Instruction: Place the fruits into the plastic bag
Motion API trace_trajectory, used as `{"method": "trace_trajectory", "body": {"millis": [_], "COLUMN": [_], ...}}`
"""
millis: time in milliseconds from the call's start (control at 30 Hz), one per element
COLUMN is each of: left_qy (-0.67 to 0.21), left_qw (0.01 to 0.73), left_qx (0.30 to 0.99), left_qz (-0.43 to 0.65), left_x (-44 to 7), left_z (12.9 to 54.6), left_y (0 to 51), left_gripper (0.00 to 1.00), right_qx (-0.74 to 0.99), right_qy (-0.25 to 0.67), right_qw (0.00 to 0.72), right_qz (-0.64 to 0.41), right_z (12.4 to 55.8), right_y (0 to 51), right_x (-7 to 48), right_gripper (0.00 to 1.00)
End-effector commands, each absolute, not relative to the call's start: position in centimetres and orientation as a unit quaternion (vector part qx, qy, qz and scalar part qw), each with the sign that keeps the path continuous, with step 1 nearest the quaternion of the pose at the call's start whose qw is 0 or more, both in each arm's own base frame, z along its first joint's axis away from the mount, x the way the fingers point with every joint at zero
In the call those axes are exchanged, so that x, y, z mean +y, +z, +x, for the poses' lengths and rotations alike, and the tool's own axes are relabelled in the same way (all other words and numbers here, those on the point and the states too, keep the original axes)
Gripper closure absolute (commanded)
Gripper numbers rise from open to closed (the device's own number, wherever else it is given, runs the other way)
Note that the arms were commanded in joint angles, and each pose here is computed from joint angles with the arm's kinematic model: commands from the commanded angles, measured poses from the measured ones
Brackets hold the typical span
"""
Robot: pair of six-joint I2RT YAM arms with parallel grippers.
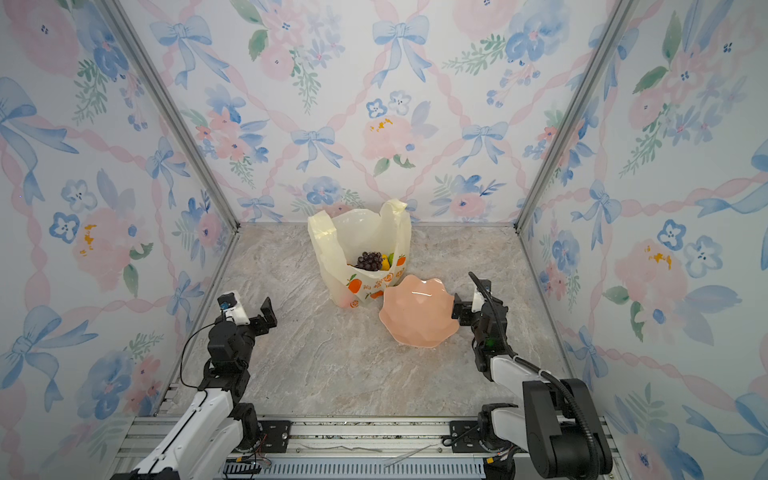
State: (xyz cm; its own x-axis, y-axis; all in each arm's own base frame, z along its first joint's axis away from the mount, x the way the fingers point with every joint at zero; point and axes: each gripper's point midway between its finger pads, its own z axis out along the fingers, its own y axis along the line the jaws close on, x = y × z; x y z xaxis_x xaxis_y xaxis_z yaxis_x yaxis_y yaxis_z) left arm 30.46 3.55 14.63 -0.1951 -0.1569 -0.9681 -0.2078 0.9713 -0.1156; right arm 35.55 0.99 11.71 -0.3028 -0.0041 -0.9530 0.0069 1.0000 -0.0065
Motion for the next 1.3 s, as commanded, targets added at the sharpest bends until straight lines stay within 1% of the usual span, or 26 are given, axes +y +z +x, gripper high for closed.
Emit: {"method": "trace_trajectory", "body": {"millis": [0, 233, 367, 533, 767, 900, 1000, 1267], "left_qy": [0.016, 0.021, 0.018, 0.026, 0.011, 0.019, 0.024, 0.035], "left_qw": [0.644, 0.607, 0.614, 0.625, 0.635, 0.64, 0.64, 0.639], "left_qx": [0.758, 0.788, 0.785, 0.779, 0.772, 0.768, 0.768, 0.768], "left_qz": [-0.106, -0.101, -0.083, -0.038, -0.019, -0.012, -0.009, -0.003], "left_x": [3.4, 3.5, 2.9, 1.9, 1.1, 0.8, 0.8, 0.5], "left_z": [31.8, 34.5, 35.9, 37.2, 37.3, 37.4, 37.6, 37.7], "left_y": [15.5, 11.8, 12.2, 12.5, 10.7, 10.8, 10.8, 10.8], "left_gripper": [0.02, 0.02, 0.02, 0.02, 0.02, 0.02, 0.02, 0.02], "right_qx": [0.772, 0.766, 0.761, 0.778, 0.793, 0.799, 0.814, 0.814], "right_qy": [-0.014, -0.017, -0.018, -0.02, -0.027, -0.03, -0.032, -0.035], "right_qw": [0.636, 0.643, 0.648, 0.628, 0.608, 0.6, 0.58, 0.579], "right_qz": [0.005, 0.002, 0.005, 0.008, 0.013, 0.016, 0.014, 0.013], "right_z": [36.4, 37.2, 37.5, 38.2, 39.1, 39.4, 40.0, 40.0], "right_y": [13.4, 11.9, 11.1, 10.7, 10.3, 10.2, 9.8, 9.7], "right_x": [0.5, 0.6, 0.5, 0.3, 0.1, 0.0, 0.0, 0.1], "right_gripper": [0.04, 0.04, 0.04, 0.04, 0.04, 0.04, 0.04, 0.04]}}
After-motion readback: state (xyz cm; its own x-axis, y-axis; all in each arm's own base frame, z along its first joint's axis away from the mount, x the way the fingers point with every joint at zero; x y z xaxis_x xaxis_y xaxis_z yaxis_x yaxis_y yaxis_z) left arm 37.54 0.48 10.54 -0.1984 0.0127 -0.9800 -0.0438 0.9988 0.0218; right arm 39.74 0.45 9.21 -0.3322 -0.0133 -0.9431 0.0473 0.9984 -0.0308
